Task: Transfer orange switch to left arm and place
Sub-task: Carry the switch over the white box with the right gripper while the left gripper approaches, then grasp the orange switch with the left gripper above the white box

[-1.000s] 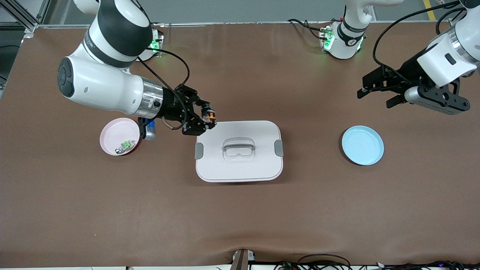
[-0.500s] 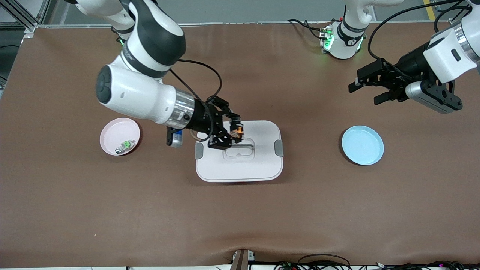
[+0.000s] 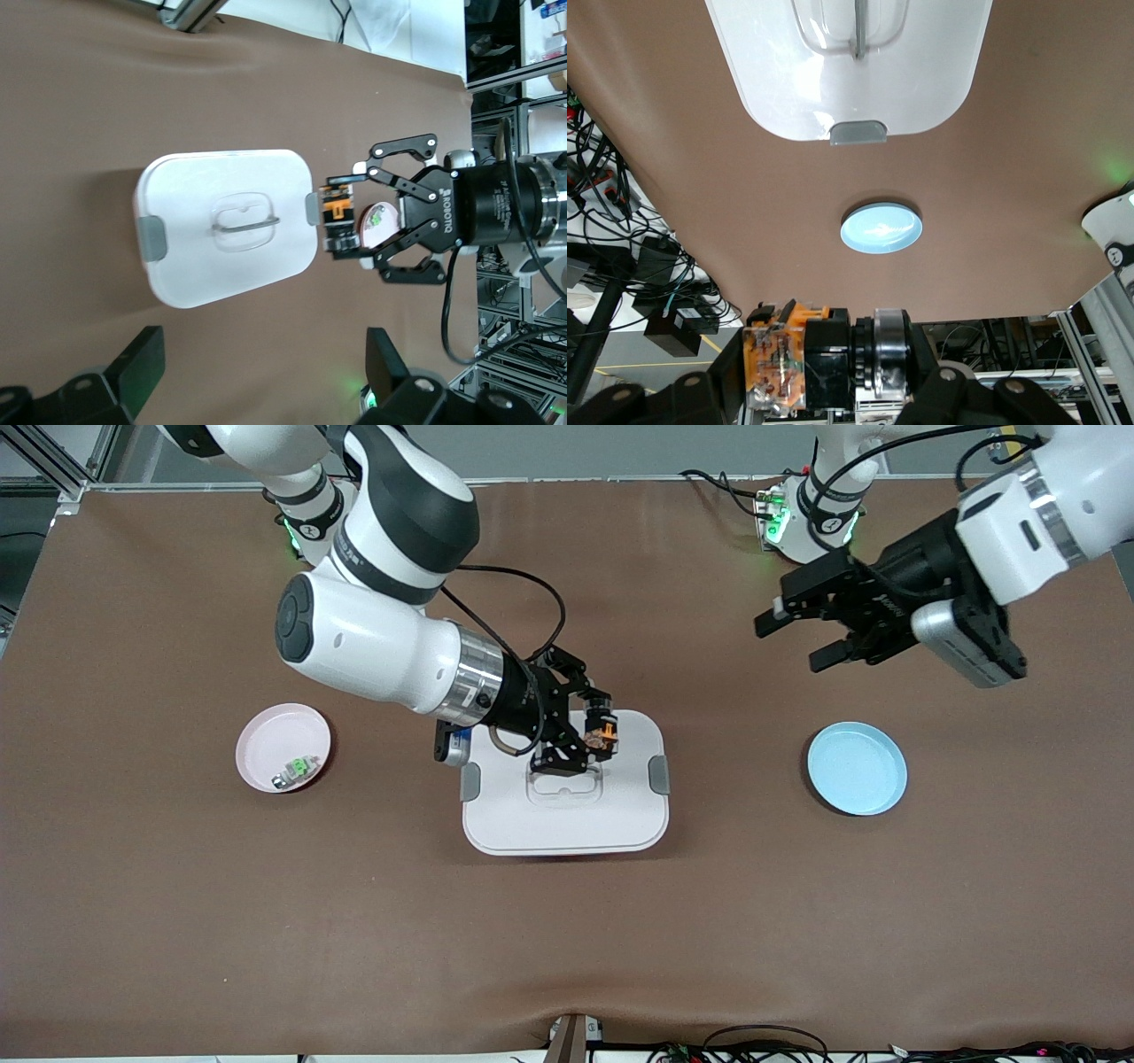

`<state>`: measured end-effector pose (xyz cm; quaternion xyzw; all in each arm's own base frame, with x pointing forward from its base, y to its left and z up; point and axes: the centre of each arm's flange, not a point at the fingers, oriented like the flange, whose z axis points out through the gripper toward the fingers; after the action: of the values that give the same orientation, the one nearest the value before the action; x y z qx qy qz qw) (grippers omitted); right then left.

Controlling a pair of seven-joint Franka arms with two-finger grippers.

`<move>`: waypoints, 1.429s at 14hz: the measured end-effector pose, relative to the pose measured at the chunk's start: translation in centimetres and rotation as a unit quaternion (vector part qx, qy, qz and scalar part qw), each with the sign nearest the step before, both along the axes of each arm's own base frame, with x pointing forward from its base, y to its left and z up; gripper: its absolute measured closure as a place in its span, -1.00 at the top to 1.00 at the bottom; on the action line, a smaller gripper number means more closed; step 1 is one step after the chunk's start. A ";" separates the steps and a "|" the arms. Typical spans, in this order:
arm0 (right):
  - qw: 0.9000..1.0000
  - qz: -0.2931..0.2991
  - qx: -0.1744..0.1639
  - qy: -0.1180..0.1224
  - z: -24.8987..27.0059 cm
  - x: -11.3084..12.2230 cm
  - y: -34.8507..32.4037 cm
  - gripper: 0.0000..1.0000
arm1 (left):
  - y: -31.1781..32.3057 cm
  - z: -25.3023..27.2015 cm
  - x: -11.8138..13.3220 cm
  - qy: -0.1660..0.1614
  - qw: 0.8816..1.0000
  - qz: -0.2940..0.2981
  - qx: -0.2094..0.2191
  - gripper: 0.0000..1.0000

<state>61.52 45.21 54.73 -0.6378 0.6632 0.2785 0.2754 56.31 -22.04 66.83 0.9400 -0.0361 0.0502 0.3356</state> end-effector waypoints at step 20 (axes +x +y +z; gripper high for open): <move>0.999 -0.020 0.030 0.000 4.2 -0.9 0.8 0.45 | -8.5 -8.4 3.8 0.046 0.993 0.025 -0.109 1.00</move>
<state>60.66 46.04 58.96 -0.6159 0.6670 0.2928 0.3001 60.12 -30.54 58.46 0.8996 0.0086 0.0191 0.4363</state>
